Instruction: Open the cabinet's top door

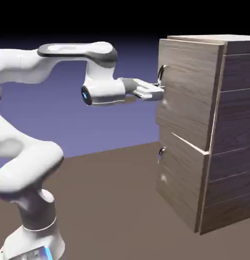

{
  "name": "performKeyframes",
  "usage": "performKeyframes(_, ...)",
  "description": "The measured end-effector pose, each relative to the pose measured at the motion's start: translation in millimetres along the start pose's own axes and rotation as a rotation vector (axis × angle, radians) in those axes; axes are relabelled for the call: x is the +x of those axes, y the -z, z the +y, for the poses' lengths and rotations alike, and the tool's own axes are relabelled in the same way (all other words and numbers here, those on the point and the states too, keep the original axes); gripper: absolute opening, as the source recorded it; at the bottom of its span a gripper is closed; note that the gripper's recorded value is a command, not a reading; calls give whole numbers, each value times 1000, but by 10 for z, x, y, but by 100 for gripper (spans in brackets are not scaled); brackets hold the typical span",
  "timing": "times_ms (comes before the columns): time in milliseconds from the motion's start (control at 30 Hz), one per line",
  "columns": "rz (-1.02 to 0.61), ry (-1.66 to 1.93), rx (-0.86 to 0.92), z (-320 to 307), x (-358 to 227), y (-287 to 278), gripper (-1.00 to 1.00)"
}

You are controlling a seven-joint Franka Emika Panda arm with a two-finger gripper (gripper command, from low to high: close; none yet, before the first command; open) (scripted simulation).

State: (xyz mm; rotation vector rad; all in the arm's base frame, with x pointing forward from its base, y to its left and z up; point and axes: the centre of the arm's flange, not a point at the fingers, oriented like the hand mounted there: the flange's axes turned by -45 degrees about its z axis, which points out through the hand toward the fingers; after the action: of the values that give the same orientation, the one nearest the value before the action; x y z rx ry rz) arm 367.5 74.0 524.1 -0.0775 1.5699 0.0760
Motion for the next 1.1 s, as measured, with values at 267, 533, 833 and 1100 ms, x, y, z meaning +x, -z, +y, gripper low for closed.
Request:
performKeyframes(267, 0, 1, -207, -348, 1, 455, -100)
performKeyframes(533, -1, -1, -396, -746, 3, 803, -100)
performKeyframes(833, -1, -1, -609, -1257, 3, 1094, -100)
performKeyframes(1100, -1, -1, -821, -1818, 4, 1271, -100)
